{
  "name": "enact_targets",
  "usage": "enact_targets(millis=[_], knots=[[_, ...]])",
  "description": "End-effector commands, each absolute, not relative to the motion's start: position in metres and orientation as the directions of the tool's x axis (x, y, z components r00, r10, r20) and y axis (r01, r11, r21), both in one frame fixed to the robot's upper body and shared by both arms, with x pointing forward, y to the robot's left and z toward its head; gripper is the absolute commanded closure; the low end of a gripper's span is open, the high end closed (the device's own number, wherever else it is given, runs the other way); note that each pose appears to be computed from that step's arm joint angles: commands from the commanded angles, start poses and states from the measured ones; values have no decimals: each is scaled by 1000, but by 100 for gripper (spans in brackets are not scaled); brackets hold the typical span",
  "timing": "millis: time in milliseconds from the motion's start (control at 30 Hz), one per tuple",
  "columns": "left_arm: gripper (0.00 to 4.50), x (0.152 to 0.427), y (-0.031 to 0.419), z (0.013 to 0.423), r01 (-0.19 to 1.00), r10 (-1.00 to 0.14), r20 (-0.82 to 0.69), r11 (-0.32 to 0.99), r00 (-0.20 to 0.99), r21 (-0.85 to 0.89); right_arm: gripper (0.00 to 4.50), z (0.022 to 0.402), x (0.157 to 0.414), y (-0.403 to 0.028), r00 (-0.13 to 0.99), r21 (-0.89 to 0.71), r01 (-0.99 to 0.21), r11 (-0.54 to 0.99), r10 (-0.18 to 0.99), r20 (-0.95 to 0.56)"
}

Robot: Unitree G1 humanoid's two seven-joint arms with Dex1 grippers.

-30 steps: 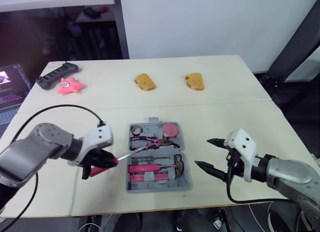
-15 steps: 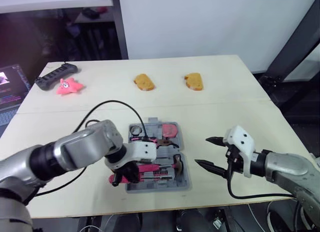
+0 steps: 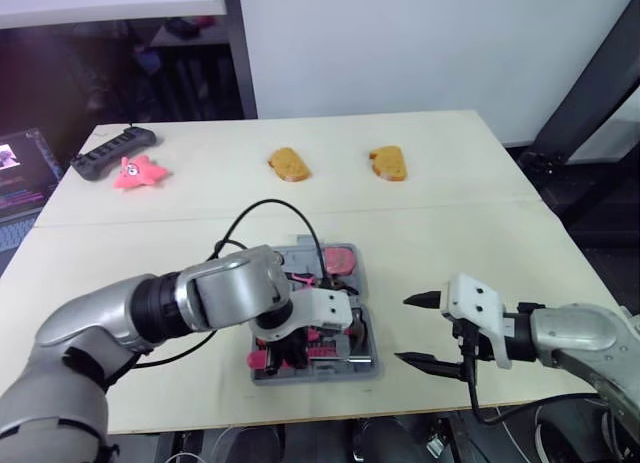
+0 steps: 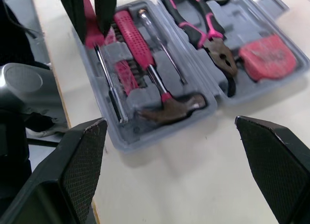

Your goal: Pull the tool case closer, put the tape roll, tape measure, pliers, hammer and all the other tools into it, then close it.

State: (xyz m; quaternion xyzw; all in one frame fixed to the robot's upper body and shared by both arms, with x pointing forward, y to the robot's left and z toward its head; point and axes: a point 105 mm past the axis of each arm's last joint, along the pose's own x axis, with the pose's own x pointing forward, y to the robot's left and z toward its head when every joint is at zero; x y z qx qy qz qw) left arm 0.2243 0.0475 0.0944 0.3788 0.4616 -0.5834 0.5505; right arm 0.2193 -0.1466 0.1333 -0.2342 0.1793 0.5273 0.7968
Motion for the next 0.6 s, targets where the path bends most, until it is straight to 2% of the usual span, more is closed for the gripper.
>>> enact_targets(millis=[33,367,600], knots=[[403,224,44,92,993,-280,-955,41,-95,-111,0,139,221,-141,371,-216,-929,301,771,-517],[403,230,51,90,993,-236,-969,74,-75,-95,0,138,225,-133,362,-221,-932,288,784,-504],[403,224,50,81,992,-212,-973,60,-92,-107,0,136,225,-131,365,-223,-931,290,787,-497]])
